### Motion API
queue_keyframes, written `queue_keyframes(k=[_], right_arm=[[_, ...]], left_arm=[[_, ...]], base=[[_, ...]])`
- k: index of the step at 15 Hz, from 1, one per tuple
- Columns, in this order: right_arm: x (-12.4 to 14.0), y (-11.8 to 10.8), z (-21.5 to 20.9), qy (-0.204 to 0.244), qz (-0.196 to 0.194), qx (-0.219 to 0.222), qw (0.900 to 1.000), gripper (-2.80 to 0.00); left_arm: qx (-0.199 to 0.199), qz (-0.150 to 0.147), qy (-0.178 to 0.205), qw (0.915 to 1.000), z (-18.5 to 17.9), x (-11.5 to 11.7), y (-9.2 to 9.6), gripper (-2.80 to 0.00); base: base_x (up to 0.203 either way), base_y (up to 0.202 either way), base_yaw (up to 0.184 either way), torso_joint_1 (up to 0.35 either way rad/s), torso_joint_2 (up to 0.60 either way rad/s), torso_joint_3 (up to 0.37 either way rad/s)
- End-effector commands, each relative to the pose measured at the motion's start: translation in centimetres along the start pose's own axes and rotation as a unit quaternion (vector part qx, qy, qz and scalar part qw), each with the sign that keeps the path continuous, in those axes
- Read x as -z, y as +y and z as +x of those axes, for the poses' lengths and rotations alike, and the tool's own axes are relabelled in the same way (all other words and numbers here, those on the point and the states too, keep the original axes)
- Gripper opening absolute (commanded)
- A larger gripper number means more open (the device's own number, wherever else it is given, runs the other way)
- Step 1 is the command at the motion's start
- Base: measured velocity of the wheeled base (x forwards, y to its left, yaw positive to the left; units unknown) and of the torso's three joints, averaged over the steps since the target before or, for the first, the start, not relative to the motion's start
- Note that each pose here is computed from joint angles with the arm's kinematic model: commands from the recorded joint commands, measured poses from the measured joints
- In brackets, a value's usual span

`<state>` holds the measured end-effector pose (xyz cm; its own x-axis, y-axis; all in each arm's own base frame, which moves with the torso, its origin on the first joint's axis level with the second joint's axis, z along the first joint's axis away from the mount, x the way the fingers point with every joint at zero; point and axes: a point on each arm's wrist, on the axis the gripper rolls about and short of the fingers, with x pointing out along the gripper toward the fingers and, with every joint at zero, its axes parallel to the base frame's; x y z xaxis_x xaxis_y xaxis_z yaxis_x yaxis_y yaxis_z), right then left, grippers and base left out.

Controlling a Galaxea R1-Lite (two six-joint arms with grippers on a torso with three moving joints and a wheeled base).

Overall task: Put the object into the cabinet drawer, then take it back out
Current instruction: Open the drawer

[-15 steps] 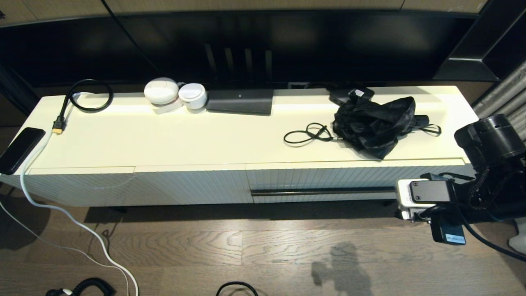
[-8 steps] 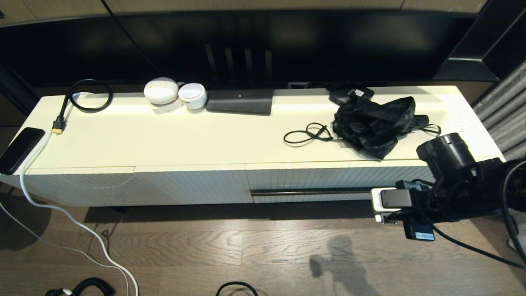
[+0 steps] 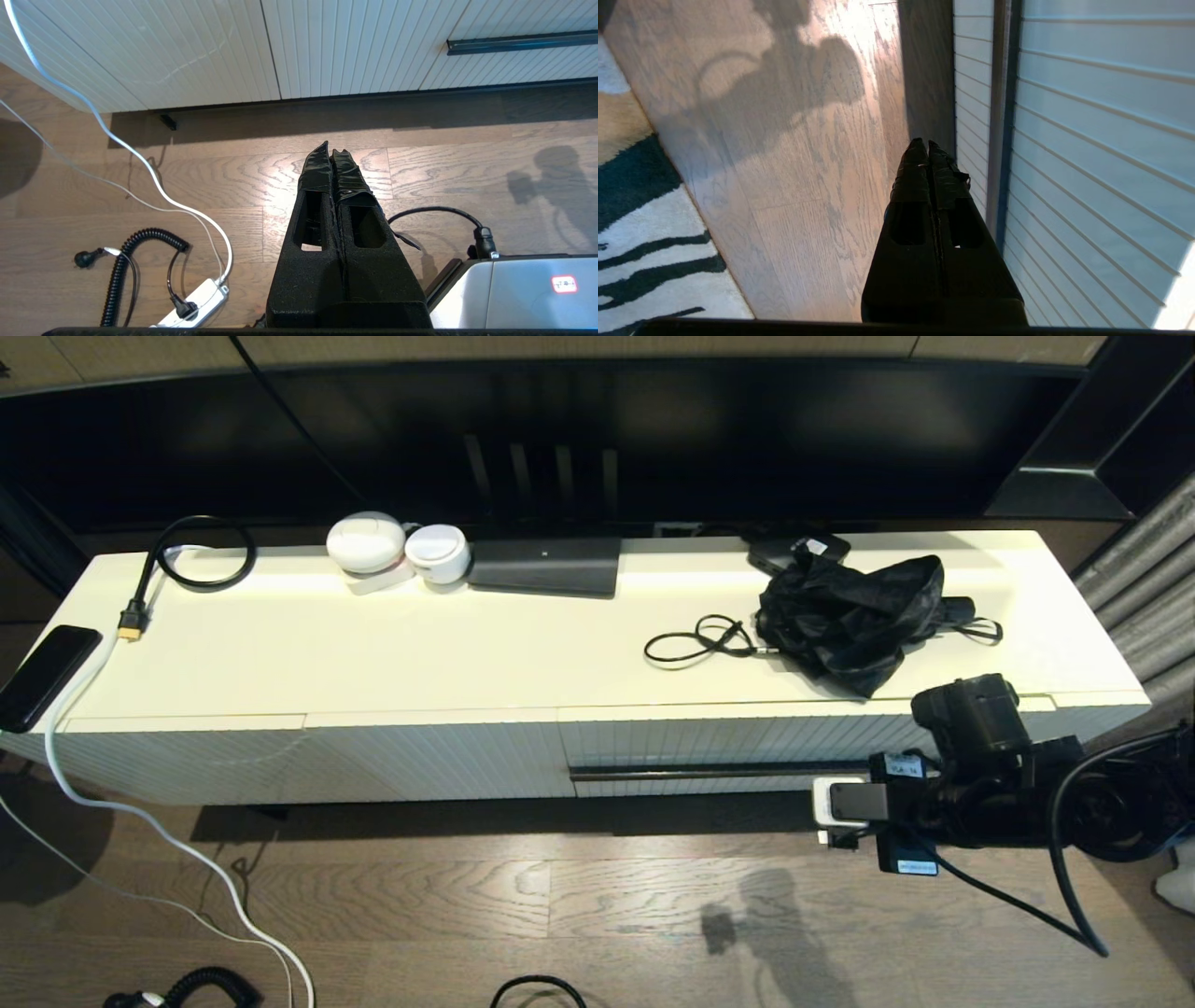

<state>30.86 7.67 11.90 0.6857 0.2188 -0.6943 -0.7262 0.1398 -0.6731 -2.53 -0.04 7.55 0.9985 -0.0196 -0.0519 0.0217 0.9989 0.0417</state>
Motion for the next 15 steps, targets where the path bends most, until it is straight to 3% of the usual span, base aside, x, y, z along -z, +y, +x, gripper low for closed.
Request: queue_keyframes(k=[1,11,13,15], right_arm=[[0.1,0.5,0.2,0.000,-0.005,-0.007,1.000,-2.80],[0.2,2.3,0.9,-0.023,-0.011,-0.025,0.999,-2.80],[0.7,3.4,0.5,-0.038,-0.066,-0.055,0.996,-2.80],[0.8,3.9,0.7,-0.043,-0.075,-0.070,0.994,-2.80]], left_arm=[[0.000,0.000,0.000,1.0000,0.0,0.0,0.0,-2.80],[0.000,0.000,0.000,1.0000,0.0,0.0,0.0,-2.80],[0.000,0.000,0.000,1.0000,0.0,0.0,0.0,-2.80],[0.000,0.000,0.000,1.0000,0.0,0.0,0.0,-2.80]], base=[[0.000,0.000,0.000,0.000,0.00,0.000],[0.000,0.000,0.000,0.000,0.00,0.000],[0.000,0.000,0.000,0.000,0.00,0.000],[0.000,0.000,0.000,0.000,0.00,0.000]])
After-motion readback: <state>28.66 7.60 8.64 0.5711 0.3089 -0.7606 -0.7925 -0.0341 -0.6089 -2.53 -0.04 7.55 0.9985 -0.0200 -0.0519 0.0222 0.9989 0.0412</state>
